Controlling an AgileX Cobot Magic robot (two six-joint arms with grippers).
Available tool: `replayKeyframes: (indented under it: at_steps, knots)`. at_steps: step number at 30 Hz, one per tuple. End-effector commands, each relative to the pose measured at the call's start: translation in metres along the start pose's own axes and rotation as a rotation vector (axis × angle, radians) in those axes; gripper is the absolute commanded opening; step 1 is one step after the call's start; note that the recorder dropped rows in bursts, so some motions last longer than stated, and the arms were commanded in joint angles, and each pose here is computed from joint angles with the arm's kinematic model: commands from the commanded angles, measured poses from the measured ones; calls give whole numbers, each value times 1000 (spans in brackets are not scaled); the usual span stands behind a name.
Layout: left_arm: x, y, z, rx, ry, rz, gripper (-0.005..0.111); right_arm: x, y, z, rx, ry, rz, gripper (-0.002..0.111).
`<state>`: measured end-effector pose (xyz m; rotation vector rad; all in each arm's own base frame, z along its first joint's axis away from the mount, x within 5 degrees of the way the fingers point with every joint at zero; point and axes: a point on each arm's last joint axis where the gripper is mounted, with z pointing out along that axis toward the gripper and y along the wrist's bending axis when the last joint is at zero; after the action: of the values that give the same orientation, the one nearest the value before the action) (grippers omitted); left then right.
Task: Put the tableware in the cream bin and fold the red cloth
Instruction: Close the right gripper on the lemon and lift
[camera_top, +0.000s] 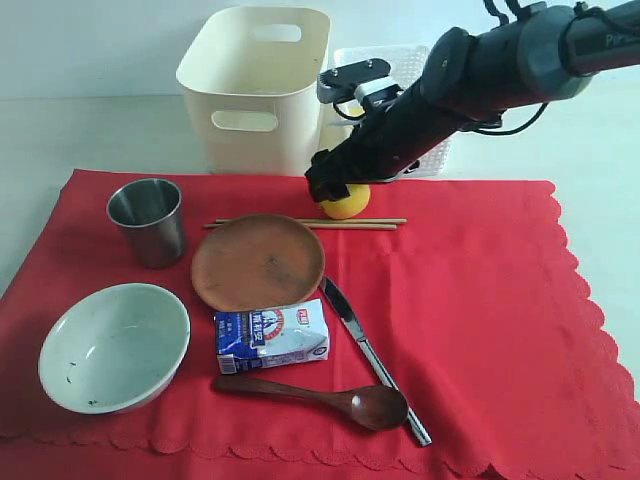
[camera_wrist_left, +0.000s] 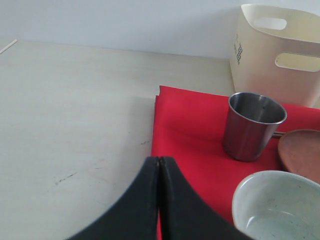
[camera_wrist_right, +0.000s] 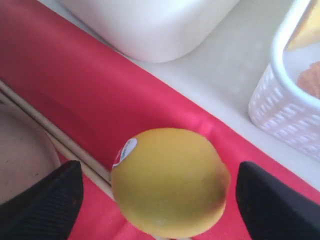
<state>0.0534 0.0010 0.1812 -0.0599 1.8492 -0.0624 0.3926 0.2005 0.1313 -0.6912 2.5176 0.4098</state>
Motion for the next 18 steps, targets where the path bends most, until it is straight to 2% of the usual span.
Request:
replayKeyframes:
  at_steps: [1, 9, 11, 13, 18]
  knots:
    - [0, 0, 0, 1, -11, -6, 0, -5, -1, 9, -5, -9, 15, 86]
    - [0, 0, 0, 1, -11, -6, 0, 1, -4, 23, -6, 18, 21, 86]
    - [0, 0, 0, 1, -11, -6, 0, 1, -4, 23, -6, 18, 21, 83]
    - [0, 0, 0, 1, -11, -6, 0, 1, -4, 23, -5, 17, 27, 74]
    - [0, 0, 0, 1, -11, -6, 0, 1, -3, 22, -9, 24, 76, 36]
